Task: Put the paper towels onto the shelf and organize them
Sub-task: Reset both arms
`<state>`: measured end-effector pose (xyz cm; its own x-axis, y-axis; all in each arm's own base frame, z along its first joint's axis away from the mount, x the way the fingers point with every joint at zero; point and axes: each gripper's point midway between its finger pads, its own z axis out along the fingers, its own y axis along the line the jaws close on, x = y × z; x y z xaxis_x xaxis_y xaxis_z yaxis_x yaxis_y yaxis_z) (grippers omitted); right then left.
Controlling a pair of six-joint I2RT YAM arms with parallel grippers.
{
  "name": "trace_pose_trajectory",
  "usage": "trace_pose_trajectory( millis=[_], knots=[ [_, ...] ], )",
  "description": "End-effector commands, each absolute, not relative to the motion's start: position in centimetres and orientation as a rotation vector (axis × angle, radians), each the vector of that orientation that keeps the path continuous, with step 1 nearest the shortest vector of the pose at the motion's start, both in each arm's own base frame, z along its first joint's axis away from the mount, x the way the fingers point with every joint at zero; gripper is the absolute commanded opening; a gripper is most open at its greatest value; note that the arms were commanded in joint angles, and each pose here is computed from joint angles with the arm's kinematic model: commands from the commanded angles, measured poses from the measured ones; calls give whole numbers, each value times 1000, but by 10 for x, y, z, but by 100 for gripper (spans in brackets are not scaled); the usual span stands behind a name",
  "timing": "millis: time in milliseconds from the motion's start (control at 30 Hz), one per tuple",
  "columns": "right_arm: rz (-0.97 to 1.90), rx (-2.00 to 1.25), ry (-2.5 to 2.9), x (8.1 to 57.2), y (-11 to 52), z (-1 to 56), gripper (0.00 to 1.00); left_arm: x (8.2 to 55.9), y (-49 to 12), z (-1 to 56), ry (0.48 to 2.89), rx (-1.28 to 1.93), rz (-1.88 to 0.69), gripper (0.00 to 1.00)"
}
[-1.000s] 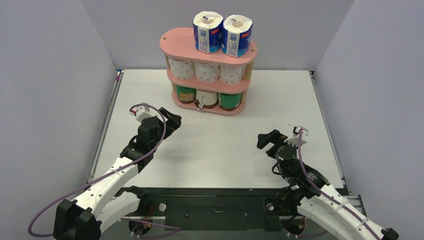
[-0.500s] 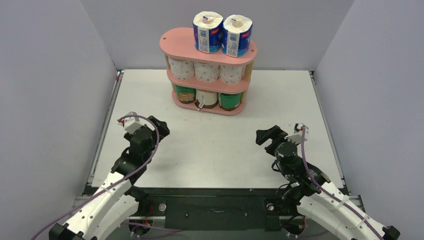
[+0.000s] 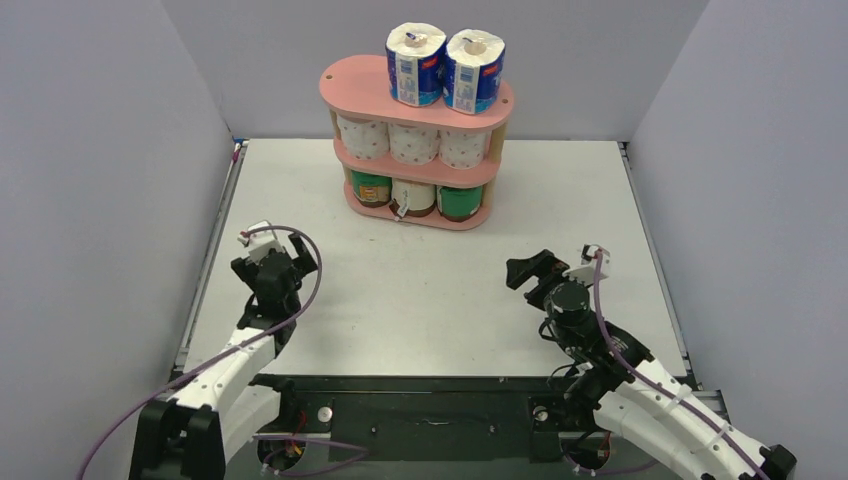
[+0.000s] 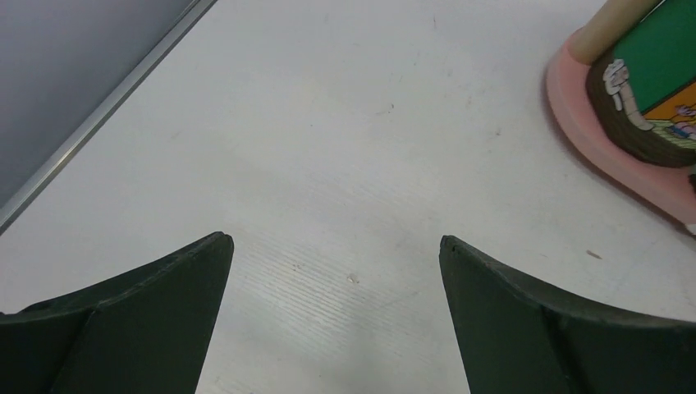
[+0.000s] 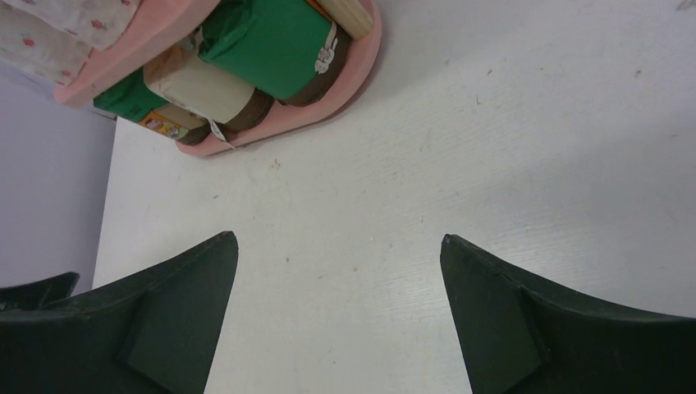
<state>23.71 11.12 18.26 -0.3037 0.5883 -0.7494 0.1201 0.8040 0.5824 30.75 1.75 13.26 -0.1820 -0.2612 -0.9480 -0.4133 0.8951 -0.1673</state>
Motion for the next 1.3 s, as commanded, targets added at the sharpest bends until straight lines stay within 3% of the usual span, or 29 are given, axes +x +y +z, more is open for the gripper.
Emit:
trace_pose_trajectory(
  millis=[0,167,567,1100,1267],
  knots=[
    [601,499,1856,243,133,171,89,335,27,140,1680,-459,179,96],
    [676,463,1828,245,145,167,89,348,41,113,1686,-582,185,96],
    [698,475,1816,245,147,163,89,374,35,104,1683,-375,209,96],
    [640,437,1704,275,153,211,90,377,7,97,1684,-167,62,96],
    [783,484,1601,300,175,225,90,377,7,98,1682,-167,61,96]
  ],
)
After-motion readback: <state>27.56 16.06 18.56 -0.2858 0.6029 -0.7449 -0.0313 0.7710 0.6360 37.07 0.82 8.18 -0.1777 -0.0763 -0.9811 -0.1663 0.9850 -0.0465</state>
